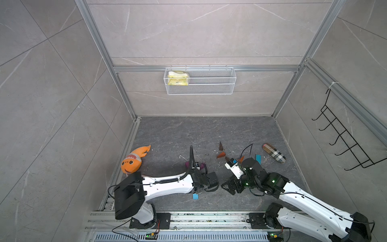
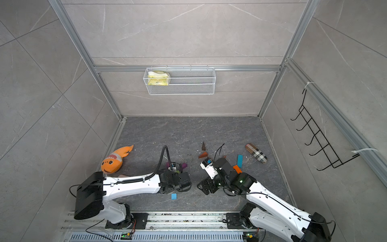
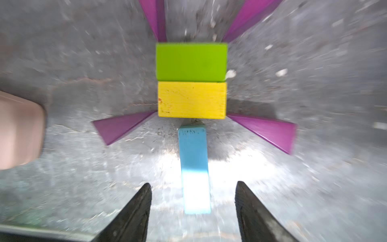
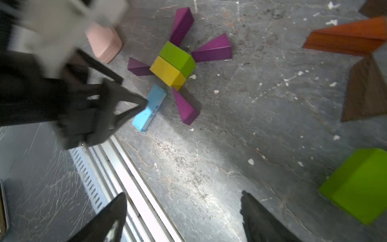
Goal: Assemble a small pinwheel with building blocks
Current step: Assemble the building block at the center of the board, then pick up the building block from the center of the board.
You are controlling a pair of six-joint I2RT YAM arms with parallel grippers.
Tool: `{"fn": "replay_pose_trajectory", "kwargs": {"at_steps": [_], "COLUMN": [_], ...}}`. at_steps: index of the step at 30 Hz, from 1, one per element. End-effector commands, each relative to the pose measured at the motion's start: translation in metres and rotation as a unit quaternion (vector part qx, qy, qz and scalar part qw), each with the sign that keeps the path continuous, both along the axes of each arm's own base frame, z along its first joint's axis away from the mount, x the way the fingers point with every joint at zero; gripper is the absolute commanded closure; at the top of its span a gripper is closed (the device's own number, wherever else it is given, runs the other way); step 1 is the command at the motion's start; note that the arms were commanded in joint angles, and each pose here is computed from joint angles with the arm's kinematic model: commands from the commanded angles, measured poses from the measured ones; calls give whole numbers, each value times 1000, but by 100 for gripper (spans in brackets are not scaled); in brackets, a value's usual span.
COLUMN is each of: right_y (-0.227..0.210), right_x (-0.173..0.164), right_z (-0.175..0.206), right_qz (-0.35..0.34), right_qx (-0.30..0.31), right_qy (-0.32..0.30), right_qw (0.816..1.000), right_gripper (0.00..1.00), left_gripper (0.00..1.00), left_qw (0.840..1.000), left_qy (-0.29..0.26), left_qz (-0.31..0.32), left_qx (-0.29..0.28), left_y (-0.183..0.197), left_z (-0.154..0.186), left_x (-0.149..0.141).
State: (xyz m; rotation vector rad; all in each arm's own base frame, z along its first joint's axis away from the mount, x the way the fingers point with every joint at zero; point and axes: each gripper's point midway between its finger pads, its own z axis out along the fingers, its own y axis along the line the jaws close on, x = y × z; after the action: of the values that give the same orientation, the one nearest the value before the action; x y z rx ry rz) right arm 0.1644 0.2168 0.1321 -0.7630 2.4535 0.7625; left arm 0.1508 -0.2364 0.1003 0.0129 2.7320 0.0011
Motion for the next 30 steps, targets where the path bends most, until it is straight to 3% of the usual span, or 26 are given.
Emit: {"fn": "replay_pose_trajectory", "kwargs": {"at_steps": [1,3,6,9,13,19,22,30], "right_y": [-1,-3,-8,-26,-48,-90,-99,-123], "right_x": [25,40,63,84,83,73,69,64], "right_z": [13,11,9,0,-20,-68,-62,-39], "right_qz": [-54,-73,-110,-192,-282,-444,-515,-626], "right_qx": [-10,-31,-58,-93,-101,-164,-151,-130], "right_qy": [-6,-14,-10,-14,9,80,103,101], "right_qw": [998,997,992,977,954,877,838,762], "right_gripper": [16,16,16,17,18,22,23,17], "left_gripper": [32,28,21,0,0,0,0,0], "left_qw": [998,994,978,945,909,867,862,864], "left_qy": [-51,-77,-110,-141,-139,-106,-109,-120], "left_qz": [-30,-76,-158,-235,-328,-435,-449,-443], "left_qx": [37,13,-78,-178,-214,-220,-210,-209], "left_y": [37,35,13,-4,-23,-54,-55,-51], "left_z": [45,60,81,109,128,118,113,110], "left_x": [9,21,46,76,96,94,98,99]}}
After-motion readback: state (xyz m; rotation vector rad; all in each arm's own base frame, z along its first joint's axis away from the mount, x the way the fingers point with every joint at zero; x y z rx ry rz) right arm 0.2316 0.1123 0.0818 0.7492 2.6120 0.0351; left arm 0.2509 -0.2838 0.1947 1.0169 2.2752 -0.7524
